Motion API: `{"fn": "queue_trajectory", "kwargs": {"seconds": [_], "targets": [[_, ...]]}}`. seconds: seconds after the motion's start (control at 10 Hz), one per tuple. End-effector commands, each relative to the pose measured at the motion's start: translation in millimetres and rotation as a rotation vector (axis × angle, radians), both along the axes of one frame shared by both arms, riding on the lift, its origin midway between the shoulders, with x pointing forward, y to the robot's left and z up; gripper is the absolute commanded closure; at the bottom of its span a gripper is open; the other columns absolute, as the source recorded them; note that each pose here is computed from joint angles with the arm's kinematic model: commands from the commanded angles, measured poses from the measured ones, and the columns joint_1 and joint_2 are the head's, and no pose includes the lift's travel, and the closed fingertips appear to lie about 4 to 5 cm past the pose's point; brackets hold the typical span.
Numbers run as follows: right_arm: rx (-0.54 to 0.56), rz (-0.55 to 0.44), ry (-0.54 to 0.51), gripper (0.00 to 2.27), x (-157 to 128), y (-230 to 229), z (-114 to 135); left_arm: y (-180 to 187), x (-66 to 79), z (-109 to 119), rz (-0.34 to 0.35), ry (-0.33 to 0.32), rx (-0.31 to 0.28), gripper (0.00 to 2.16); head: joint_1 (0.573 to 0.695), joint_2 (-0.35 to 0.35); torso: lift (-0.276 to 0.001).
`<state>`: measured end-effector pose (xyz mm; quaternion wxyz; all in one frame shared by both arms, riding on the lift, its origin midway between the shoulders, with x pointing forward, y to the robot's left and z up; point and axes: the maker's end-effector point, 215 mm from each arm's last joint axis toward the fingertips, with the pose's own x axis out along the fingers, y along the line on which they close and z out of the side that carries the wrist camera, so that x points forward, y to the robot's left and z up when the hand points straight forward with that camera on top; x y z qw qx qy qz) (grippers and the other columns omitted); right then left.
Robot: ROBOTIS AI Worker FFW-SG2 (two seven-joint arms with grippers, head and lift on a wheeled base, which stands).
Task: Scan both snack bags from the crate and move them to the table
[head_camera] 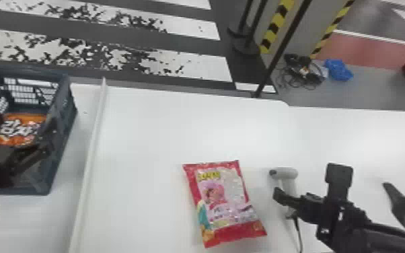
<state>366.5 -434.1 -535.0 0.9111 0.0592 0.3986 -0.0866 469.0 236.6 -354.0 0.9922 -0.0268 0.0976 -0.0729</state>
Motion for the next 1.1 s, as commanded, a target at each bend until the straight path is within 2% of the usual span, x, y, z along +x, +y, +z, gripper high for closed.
{"fn": "queue_trajectory", "kwargs": {"seconds": [0.0,0.1,0.2,0.5,0.7,1.0], "targets": [[0.012,0.004,0.017,0.12,2,-5,-9,1,-0.6,-2,-0.002,0.005,0.003,0.07,0.695,-0.261,-0.087],[0.041,0.021,0.031,0.78,2,-3,-13,1,-1.1,-2,-0.003,0.006,0.003,0.07,0.695,-0.263,-0.087],[0.054,0.019,0.038,2.25,1,0,-15,1,-1.6,-2,-0.004,0.006,0.004,0.07,0.695,-0.262,-0.087],[0.012,0.014,0.009,2.24,-1,-3,-3,-2,-1.9,-1,-0.008,0.006,0.001,0.07,0.695,-0.265,-0.087],[-0.01,0.011,-0.034,2.24,-9,6,19,-4,-2.1,0,-0.011,0.005,0.0,0.07,0.695,-0.27,-0.087],[0.03,0.011,-0.079,2.24,-43,38,53,-7,-2.4,1,-0.017,0.004,-0.001,0.07,0.695,-0.257,-0.087]]}}
